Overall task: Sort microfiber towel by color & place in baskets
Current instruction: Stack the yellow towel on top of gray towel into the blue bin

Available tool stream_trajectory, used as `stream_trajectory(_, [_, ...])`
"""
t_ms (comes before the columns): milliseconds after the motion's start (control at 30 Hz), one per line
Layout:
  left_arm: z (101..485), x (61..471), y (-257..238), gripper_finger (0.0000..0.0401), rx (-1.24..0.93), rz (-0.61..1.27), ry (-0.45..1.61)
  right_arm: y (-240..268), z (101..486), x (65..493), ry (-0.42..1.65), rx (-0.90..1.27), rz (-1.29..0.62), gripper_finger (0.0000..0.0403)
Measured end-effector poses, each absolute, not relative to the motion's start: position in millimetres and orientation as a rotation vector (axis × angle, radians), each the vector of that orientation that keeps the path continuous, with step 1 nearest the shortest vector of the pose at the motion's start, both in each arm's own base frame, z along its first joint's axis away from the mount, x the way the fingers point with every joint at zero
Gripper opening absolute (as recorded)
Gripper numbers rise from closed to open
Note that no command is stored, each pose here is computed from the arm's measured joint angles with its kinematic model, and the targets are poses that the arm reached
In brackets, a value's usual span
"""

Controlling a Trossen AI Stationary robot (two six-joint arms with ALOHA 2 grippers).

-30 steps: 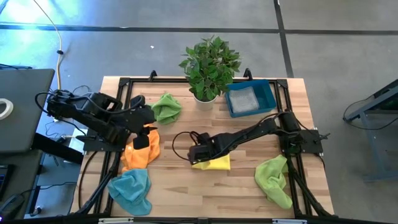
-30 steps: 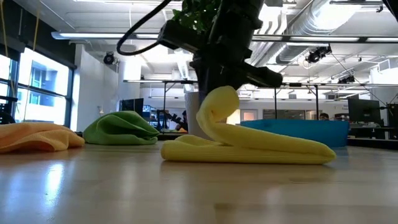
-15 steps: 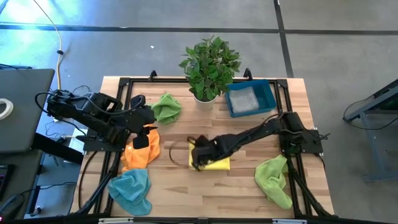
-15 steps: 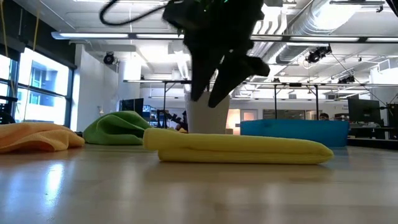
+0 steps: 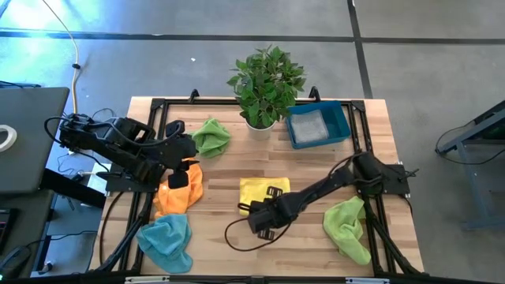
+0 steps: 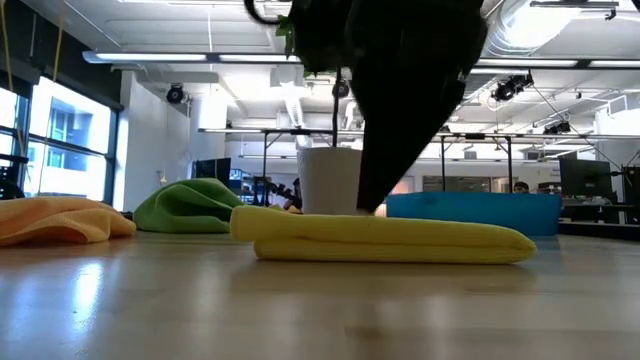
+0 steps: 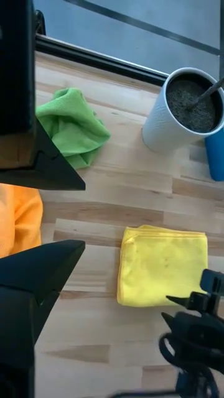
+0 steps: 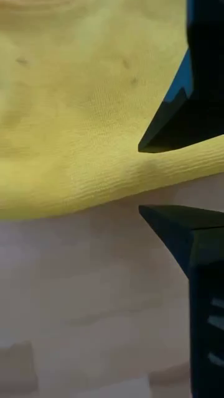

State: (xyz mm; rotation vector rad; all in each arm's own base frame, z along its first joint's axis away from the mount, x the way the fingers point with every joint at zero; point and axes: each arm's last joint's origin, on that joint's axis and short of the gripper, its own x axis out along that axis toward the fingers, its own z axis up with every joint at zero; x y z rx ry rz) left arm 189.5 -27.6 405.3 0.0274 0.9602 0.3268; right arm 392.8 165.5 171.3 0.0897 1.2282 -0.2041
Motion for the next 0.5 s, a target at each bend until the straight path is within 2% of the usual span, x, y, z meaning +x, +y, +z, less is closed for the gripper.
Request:
stream_trajectory(233, [405,190,-28,0.0131,0.027,0.327,0.96,161,145,399,1.278,0.092,-0.24,0.0138])
stream_trajectory(500, [405,190,-28,0.0131,0.027,0.327,0.96,154,133,405,1.312,0.125,-0.246,0.0138])
